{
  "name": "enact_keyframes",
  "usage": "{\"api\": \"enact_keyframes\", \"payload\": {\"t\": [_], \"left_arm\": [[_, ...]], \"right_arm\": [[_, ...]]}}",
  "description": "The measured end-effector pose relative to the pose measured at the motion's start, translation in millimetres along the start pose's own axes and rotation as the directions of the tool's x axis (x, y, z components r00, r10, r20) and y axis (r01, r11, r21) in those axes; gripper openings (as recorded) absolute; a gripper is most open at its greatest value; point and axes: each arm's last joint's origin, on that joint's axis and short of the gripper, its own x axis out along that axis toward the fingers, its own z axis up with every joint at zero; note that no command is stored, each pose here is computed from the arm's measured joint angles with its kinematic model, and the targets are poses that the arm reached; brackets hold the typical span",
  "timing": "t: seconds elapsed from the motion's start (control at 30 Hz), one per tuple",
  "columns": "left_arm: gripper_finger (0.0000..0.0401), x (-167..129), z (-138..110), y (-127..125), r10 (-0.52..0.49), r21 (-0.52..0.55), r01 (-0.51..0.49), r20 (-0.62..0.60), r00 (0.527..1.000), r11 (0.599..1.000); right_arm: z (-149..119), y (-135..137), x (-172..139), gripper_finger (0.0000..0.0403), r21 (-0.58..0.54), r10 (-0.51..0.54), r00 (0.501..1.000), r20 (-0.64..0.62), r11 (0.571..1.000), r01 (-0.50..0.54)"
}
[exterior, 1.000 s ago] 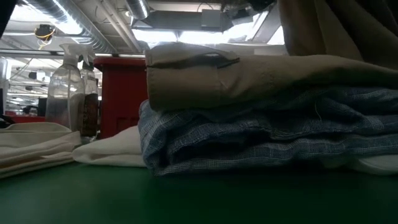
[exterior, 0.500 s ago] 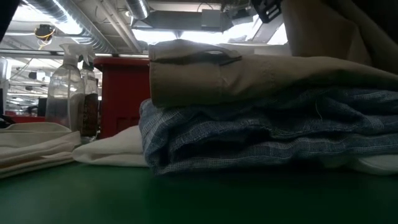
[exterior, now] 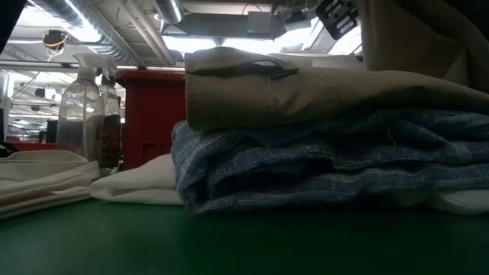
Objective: Fold Laundry from Bin
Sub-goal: Fold the light brown shorts
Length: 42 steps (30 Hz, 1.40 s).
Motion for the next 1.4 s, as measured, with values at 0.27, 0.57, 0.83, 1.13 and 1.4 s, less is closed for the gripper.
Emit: {"api": "enact_keyframes", "payload": {"t": [0.27,0.57,0.83,1.13,1.4], "left_arm": [[0.0171,7,6,8,0.017,-0.05,-0.017,0.003,1.0,0.999],[0.0087,10,8,11,0.0,-0.073,-0.002,-0.026,1.0,0.997],[0.0009,10,8,11,0.001,-0.07,-0.003,-0.028,1.0,0.998],[0.0015,10,8,11,0.0,-0.072,-0.002,-0.025,1.0,0.997],[0.0013,10,9,12,0.003,-0.072,-0.005,-0.023,1.0,0.997]], "right_arm": [[0,0,0,0.0005,0.003,-0.001,1.0,-0.001,1.0,0.001],[0,0,0,0.0005,0.006,0.002,1.0,-0.001,1.0,-0.002],[0,0,0,0.0005,0.075,0.01,1.0,-0.001,0.997,-0.01],[0,1,0,0.0042,0.078,0.054,0.999,0.002,0.996,-0.054],[7,6,-12,0.0145,0.154,0.053,0.997,-0.063,0.987,-0.043]]}}
